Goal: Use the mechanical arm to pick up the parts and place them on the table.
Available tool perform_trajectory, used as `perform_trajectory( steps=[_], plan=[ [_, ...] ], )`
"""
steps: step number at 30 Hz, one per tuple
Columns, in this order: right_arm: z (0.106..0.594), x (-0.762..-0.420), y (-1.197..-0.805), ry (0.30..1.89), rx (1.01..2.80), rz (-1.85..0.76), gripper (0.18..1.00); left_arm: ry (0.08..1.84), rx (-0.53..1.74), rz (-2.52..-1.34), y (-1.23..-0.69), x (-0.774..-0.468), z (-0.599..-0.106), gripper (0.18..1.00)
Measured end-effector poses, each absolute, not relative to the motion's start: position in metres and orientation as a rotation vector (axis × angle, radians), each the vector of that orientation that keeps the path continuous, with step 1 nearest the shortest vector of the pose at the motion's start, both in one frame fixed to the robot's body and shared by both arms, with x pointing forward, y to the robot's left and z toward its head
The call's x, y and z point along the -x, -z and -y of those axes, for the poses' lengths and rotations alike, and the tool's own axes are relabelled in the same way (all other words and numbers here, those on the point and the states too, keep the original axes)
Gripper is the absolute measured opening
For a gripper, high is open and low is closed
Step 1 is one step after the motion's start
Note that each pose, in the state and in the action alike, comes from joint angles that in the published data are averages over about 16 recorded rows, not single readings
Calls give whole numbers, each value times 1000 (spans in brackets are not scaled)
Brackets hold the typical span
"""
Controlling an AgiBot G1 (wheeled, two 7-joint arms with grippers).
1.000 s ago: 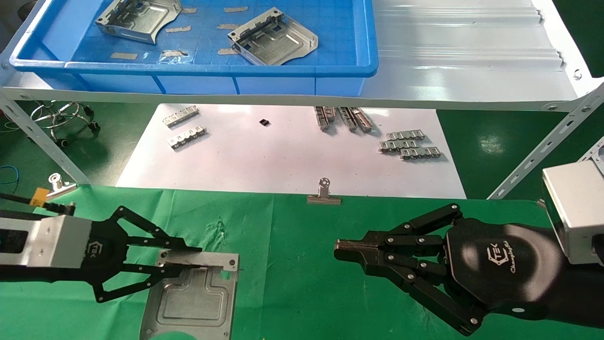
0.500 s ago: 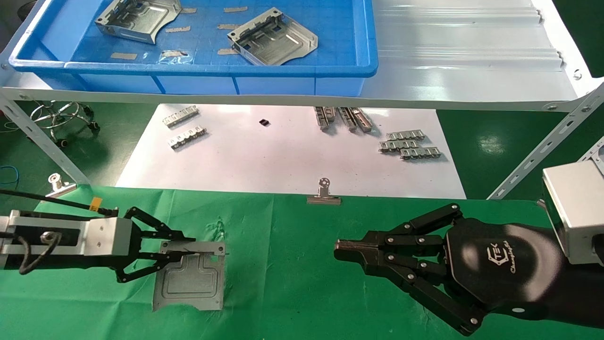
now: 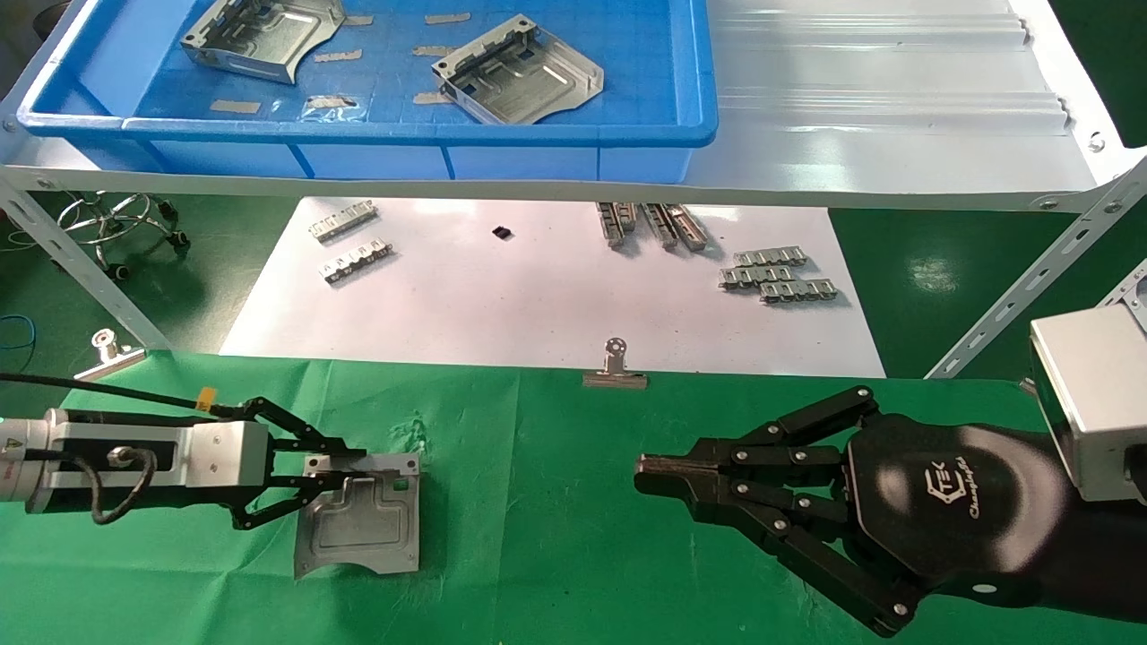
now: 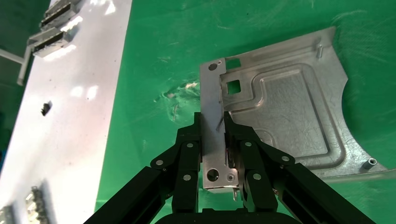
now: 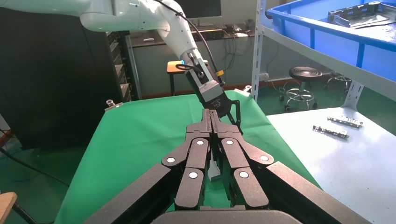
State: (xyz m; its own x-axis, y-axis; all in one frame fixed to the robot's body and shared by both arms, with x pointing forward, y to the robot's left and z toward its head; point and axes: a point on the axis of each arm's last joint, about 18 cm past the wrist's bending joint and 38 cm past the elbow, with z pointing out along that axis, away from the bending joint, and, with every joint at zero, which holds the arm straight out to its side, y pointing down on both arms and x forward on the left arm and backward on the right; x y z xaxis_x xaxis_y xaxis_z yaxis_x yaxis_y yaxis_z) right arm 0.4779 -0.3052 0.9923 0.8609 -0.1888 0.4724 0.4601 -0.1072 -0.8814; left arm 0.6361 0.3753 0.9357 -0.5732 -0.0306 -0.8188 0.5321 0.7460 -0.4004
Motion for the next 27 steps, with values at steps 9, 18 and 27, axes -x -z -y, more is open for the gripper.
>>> perform_trajectory(
  steps=[9, 18, 27],
  plan=[
    [305, -478, -992, 555, 1589, 218, 192, 794, -422, -2033, -935, -638, -375, 272],
    [305, -478, -992, 555, 1589, 218, 192, 864, -408, -2015, -945, -630, -376, 325],
    [305, -478, -992, 555, 1589, 218, 192, 1035, -340, -2008, -962, -615, -372, 473]
  ],
)
